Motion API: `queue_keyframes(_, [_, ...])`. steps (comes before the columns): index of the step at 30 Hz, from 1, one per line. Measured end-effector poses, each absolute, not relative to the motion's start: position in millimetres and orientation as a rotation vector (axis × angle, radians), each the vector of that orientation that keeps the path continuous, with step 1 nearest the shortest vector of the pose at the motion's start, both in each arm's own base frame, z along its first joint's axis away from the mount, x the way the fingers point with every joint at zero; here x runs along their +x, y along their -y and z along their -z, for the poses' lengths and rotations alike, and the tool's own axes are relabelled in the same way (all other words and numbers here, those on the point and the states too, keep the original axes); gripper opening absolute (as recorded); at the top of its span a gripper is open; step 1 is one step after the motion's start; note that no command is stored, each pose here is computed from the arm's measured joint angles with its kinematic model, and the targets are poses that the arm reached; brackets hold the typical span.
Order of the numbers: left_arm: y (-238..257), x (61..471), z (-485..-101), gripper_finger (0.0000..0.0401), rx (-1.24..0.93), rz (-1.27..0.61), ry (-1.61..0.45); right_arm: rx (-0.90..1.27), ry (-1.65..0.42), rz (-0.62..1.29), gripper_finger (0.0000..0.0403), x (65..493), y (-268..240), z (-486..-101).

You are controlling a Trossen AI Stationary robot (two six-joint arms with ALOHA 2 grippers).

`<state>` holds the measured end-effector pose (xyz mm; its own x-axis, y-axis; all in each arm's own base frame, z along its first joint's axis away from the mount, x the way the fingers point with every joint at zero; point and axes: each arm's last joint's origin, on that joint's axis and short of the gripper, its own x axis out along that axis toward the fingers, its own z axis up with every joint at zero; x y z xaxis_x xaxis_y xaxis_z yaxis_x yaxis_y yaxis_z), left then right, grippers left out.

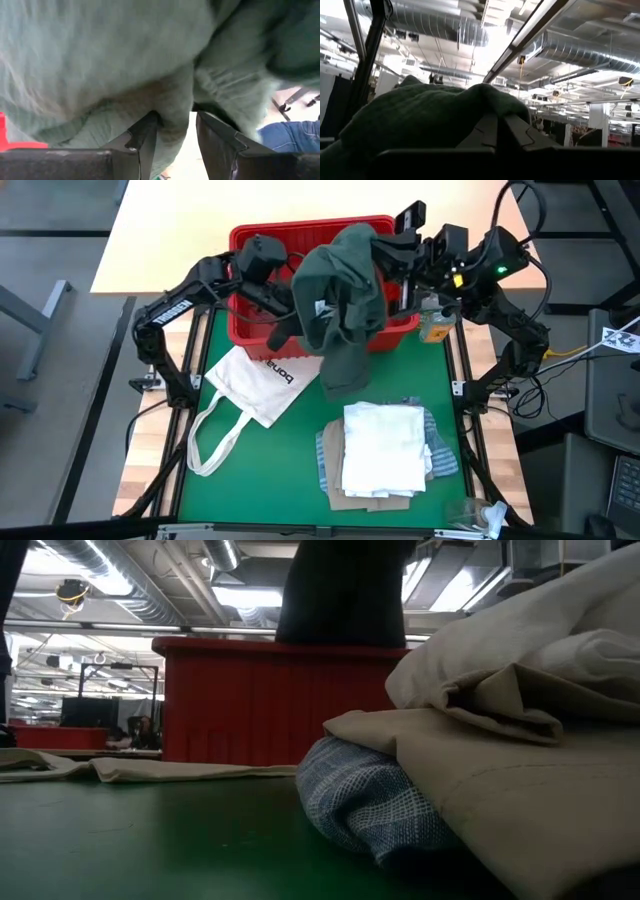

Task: Fold Laundry from Bin
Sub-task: Remove the green shirt from the red bin

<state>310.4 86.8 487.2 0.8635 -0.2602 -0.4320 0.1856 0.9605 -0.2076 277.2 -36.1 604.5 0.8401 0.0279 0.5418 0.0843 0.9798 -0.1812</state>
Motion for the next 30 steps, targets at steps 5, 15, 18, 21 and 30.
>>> queue_keyframes(5, [-87.1,295.9,-496.7,0.0132,-0.161,0.219,-0.450,-0.219,0.550,0.034,0.0004,278.9,36.3,-602.4])
queue_keyframes(15, [-72.9,267.5,-508.1,0.0132,-0.207,0.279,-0.468,-0.246,0.547,0.042,0.0004,279.0,36.3,-602.2])
queue_keyframes(18, [-65.3,270.2,-507.6,0.0132,-0.207,0.322,-0.473,-0.246,0.547,0.042,0.0004,279.1,36.3,-602.1])
queue_keyframes(21, [-59.1,277.9,-504.4,0.0132,-0.195,0.322,-0.485,-0.246,0.548,0.042,0.0004,279.0,36.3,-602.2])
queue_keyframes(30, [-60.5,293.8,-498.0,0.0132,-0.144,0.177,-0.496,-0.247,0.553,0.042,0.0004,278.7,36.2,-602.6])
